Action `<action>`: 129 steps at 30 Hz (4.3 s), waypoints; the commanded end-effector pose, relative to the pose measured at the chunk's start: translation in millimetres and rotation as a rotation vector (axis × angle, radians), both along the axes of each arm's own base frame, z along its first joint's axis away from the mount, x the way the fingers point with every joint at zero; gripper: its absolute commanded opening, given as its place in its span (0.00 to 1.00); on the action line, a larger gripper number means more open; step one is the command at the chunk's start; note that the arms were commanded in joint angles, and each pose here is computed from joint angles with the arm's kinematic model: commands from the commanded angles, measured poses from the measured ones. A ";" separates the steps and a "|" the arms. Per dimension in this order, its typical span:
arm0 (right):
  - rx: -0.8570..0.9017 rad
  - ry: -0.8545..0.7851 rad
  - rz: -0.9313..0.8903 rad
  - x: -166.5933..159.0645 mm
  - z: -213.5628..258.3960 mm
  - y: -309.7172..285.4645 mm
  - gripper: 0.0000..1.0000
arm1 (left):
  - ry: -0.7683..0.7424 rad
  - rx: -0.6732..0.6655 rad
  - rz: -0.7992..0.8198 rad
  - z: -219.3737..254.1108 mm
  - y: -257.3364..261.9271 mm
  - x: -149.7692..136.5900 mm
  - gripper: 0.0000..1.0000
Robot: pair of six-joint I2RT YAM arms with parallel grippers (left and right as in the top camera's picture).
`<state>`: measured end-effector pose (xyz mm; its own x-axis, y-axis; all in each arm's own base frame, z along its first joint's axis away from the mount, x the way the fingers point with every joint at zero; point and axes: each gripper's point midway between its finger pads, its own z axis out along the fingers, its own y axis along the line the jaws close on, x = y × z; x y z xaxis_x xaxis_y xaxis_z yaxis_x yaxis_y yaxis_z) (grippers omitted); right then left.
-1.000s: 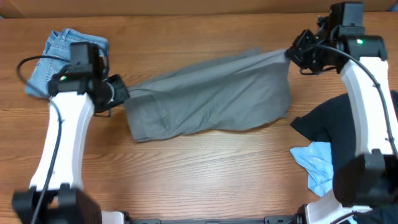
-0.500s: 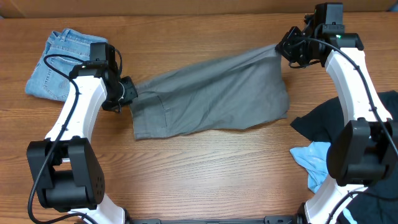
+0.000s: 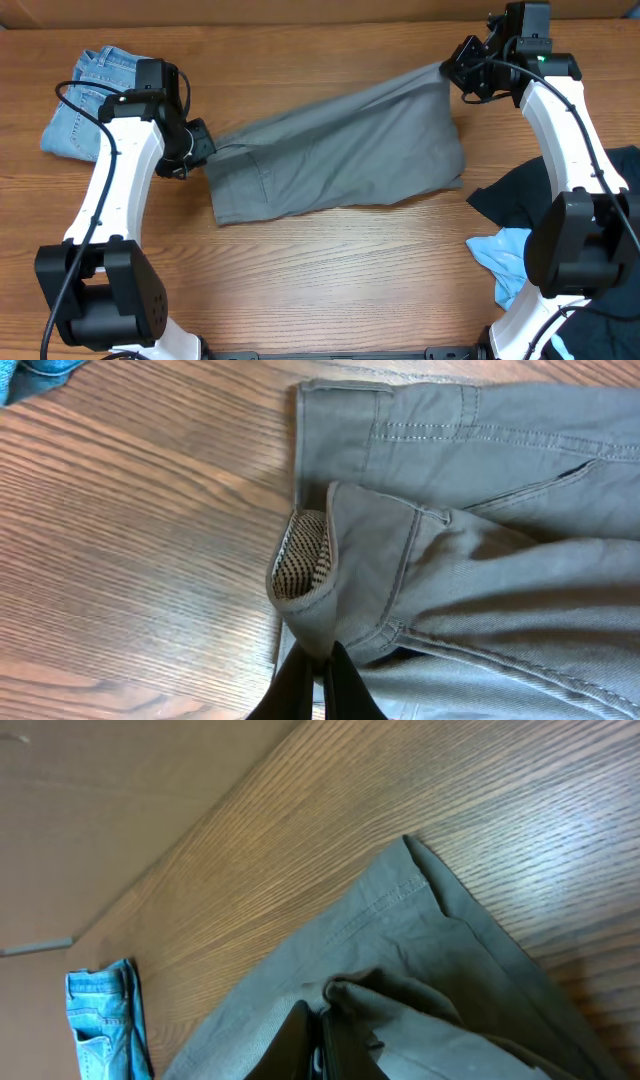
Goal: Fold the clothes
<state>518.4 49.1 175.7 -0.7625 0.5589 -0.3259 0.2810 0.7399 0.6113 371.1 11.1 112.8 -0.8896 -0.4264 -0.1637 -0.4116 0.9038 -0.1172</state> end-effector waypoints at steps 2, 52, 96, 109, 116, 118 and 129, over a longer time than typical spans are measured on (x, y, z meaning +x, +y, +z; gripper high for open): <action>-0.116 -0.048 -0.143 16.2 7.7 -48.0 0.04 | 0.077 0.194 0.066 -1.1 42.8 -22.1 0.04; -0.215 -0.066 -0.094 -3.1 29.2 -56.6 0.04 | 0.098 0.318 -0.040 -4.2 3.5 -54.9 0.04; -0.242 0.043 -0.141 -54.5 71.2 -65.1 0.04 | 0.057 0.173 -0.067 48.6 -14.6 -117.0 0.04; -0.146 -0.016 -0.072 23.2 1.3 -51.7 0.61 | 0.110 0.405 0.037 -19.6 19.4 -54.3 0.36; -0.198 0.068 -0.013 -0.1 -12.3 -65.9 0.78 | 0.172 0.390 0.021 -18.3 17.0 -68.0 0.80; -0.199 0.150 0.000 -18.7 -22.8 -70.7 0.78 | 0.207 0.369 0.013 -18.5 13.8 -77.0 0.82; -0.241 0.485 -0.038 -92.7 -63.3 -94.2 0.78 | 0.294 0.113 -0.100 -65.6 -28.8 -105.7 0.75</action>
